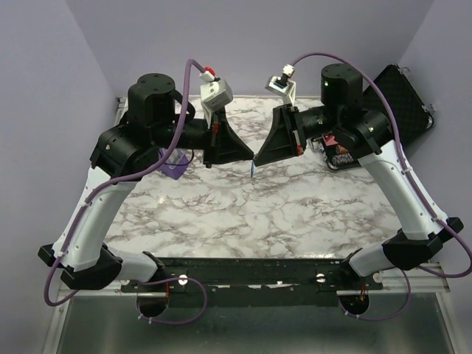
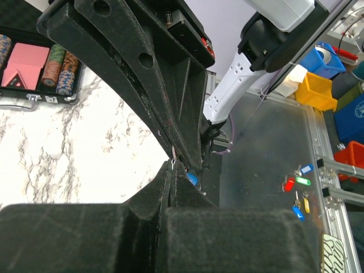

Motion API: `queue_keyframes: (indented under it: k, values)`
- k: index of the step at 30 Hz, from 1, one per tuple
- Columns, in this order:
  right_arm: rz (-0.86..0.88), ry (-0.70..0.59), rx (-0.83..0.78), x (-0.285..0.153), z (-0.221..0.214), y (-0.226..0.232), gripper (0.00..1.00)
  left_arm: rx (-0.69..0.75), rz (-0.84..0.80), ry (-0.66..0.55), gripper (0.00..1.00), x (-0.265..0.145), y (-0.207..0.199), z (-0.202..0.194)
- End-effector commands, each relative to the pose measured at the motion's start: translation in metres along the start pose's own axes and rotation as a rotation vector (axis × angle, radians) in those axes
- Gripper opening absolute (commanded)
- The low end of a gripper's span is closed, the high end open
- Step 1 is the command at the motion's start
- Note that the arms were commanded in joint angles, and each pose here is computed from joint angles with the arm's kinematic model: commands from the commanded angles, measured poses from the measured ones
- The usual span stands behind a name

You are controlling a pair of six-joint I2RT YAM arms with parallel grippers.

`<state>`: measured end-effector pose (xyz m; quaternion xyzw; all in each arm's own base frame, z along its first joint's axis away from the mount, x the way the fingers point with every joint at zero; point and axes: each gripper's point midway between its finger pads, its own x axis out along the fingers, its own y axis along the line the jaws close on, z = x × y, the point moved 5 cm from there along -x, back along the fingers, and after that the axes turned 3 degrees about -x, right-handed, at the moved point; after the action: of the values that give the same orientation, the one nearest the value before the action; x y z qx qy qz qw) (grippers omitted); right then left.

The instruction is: Remove the keys from the keyring

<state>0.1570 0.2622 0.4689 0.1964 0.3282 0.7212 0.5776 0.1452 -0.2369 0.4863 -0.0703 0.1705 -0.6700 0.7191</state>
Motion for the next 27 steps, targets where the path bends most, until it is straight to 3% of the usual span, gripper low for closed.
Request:
queue_keyframes:
  k: [1,22,25,27]
  values:
    - [-0.02,-0.008,-0.053,0.01,0.007,0.001,0.01,-0.059,-0.131,0.122,0.0,0.02,-0.005,-0.022]
    - [-0.039,0.072,-0.005,0.02,-0.012,-0.009,0.01,-0.116,-0.213,0.213,0.0,0.037,-0.005,-0.036]
    - [-0.057,0.061,-0.013,0.019,-0.011,-0.008,0.01,-0.105,-0.099,0.192,0.03,0.035,0.003,-0.029]
    - [-0.07,0.052,-0.022,0.018,-0.011,-0.007,0.01,-0.09,0.061,0.17,0.06,0.032,0.018,-0.022]
